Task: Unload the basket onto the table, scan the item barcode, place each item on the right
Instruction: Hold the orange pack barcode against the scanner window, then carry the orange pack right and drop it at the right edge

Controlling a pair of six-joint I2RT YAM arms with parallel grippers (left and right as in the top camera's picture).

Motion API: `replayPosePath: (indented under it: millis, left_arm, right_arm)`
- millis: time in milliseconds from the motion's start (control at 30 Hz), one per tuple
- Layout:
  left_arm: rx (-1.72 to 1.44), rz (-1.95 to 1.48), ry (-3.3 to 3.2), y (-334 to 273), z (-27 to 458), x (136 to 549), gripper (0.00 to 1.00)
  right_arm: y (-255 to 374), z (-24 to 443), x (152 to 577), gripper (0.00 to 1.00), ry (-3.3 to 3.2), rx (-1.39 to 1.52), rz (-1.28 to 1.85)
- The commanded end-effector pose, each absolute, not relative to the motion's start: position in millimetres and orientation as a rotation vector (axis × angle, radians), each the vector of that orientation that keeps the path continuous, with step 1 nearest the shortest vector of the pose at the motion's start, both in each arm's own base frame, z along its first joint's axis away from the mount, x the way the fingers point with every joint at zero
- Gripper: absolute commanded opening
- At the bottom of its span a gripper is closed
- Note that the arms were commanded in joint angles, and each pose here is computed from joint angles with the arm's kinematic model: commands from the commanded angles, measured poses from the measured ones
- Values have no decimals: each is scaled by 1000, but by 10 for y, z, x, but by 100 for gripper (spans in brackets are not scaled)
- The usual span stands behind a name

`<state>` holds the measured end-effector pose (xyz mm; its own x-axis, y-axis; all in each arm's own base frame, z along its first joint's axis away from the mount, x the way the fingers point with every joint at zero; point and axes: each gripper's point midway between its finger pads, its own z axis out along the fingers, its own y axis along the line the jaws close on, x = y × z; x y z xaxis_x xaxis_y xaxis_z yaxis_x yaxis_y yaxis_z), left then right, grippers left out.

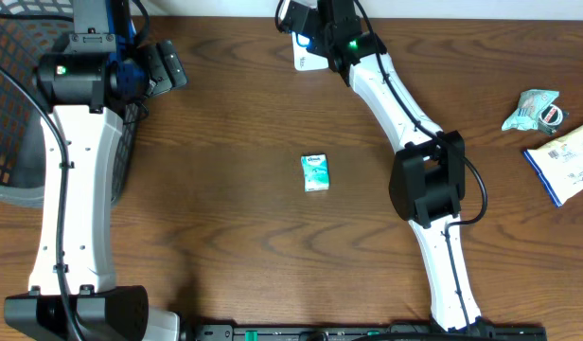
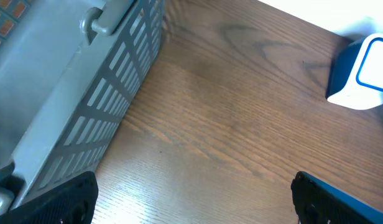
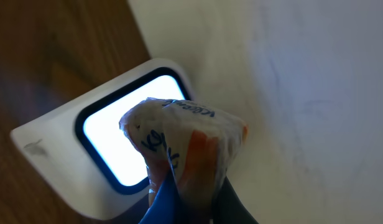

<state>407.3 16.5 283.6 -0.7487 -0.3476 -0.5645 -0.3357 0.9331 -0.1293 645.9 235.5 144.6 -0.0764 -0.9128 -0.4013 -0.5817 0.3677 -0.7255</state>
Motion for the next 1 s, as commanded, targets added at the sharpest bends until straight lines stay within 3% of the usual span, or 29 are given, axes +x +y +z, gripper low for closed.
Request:
replayPosePath:
  millis: [0,200,400,667,833,967]
  left_arm:
    - [-490,-7,2473,188,2845,4070,98]
    - [-490,-7,2473,188,2845,4070,98]
    - [-491,-7,2473,190,2845,4070,98]
    - [-490,-7,2473,188,2845,4070,98]
    - [-491,-7,2473,190,2845,4070,98]
    - [-491,-7,2473,190,2845,4070,98]
  right_arm:
    - [2189,1666,6509,1,1804,-1194,-495]
    - [1484,2098,6535,1,1947,-889,-488]
    - [326,1828,6303,2,2293,-489,-426]
    - [-1543,1502,5694,2,2498,484,-338]
    - [-2276,1352,5166,1,2444,1037,-301]
    - [-2652,1280,4806,2,2403,1284,-305]
